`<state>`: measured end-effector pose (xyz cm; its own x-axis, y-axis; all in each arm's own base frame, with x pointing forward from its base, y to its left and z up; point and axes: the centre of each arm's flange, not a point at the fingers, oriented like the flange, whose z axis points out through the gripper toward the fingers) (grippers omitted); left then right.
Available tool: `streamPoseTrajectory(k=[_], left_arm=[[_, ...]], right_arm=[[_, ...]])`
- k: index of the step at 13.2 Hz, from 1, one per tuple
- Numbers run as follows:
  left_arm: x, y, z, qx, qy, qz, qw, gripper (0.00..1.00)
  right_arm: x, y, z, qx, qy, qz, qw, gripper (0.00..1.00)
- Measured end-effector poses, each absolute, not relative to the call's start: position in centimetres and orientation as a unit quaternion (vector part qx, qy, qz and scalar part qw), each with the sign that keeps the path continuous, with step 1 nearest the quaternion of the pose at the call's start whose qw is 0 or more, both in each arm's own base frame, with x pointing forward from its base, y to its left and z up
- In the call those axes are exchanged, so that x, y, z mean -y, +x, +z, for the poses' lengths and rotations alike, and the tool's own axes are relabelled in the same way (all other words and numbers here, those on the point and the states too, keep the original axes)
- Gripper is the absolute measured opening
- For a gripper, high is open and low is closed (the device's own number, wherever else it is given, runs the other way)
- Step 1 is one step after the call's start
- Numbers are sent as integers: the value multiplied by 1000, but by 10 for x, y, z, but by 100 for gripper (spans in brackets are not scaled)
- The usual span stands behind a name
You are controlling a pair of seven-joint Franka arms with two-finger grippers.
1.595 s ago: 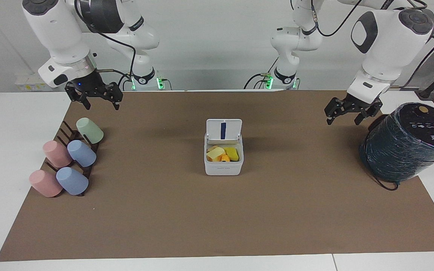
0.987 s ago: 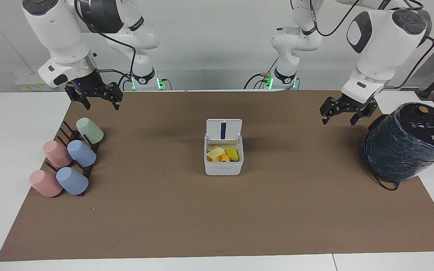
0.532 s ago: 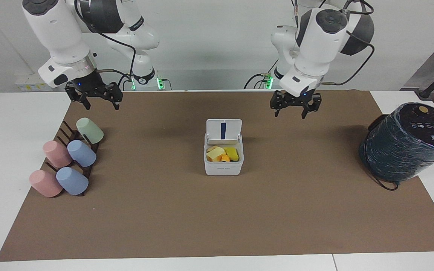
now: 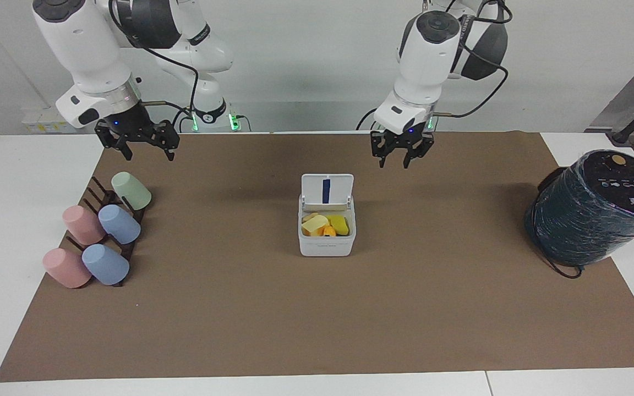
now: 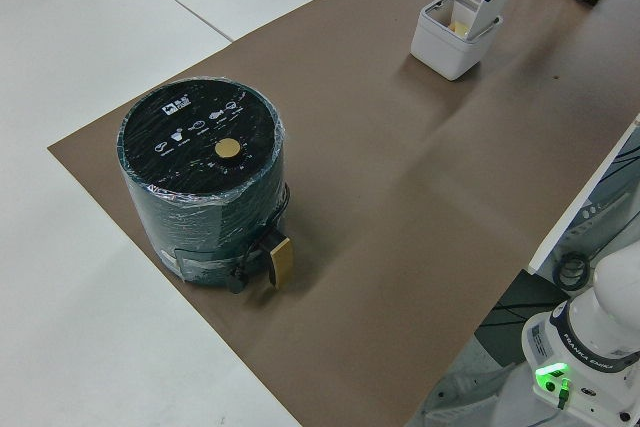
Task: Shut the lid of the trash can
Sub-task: 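Swing the left arm over the white bin toward its lid, then push the bin lid down shut with the left gripper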
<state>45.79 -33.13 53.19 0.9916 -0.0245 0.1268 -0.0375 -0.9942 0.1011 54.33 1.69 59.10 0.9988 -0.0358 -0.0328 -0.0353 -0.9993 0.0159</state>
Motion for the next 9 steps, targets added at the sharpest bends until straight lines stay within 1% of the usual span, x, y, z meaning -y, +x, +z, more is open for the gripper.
streamPoseTrajectory(k=[1, 5, 9], left_arm=[[339, 454, 529, 17, 995, 72, 60, 1], [359, 448, 508, 27, 991, 103, 85, 1], [368, 459, 497, 15, 985, 132, 112, 1]], right_arm=[[-17, 543, 591, 18, 1000, -17, 8, 100], [-17, 543, 591, 18, 1000, -17, 8, 100], [-17, 543, 591, 18, 1000, -17, 8, 100]])
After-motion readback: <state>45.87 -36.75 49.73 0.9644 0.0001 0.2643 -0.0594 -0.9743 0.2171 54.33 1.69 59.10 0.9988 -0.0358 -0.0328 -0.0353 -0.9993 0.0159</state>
